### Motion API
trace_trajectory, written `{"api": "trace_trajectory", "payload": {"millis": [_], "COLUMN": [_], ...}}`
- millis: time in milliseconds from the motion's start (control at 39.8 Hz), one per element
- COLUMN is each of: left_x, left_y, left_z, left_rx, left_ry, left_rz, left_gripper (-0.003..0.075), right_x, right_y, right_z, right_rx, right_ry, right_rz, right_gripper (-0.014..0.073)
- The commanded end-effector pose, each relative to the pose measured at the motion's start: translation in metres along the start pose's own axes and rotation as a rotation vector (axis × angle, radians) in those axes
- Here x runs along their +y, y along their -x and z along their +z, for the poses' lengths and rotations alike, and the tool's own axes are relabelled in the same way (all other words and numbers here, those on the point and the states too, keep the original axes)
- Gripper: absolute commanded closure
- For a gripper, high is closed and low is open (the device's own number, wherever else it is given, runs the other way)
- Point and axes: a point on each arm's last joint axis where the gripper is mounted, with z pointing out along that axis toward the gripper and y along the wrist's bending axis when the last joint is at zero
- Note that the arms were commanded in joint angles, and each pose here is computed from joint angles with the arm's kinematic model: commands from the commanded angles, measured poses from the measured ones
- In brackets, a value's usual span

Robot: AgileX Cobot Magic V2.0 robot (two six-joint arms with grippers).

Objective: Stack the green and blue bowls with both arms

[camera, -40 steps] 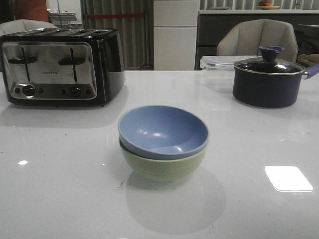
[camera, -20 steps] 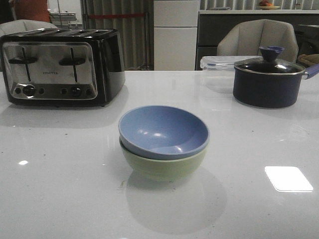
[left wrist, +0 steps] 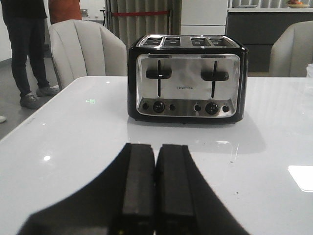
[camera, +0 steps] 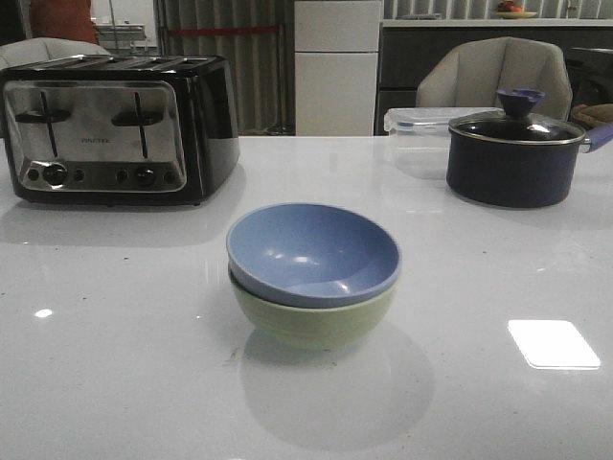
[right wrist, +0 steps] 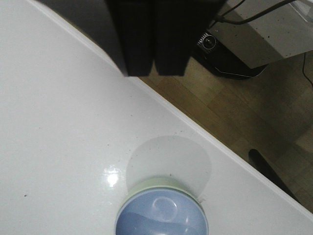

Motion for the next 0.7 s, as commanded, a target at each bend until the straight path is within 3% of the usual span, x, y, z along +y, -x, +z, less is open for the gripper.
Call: {"api": "trace_trajectory", "payload": {"millis": [0, 679], "left_x": [-0.0023, -0.0030], "left_y": [0.0119, 0.0112], "left_z": [-0.0023, -0.0022], "left_rx": [-0.152, -0.150], "left_ry": [-0.032, -0.048], "left_rz": [-0.023, -0.025], "left_gripper": [0.0620, 0.0621], "right_x": [0.0001, 0.0001], "right_y": [0.0100, 0.0100], "right_z": [-0.0050, -0.0050], "right_rx": [-0.070, -0.070], "right_ry": [-0.005, -0.005], "right_rz": [-0.008, -0.008], "right_gripper": [0.0550, 0.0550]}}
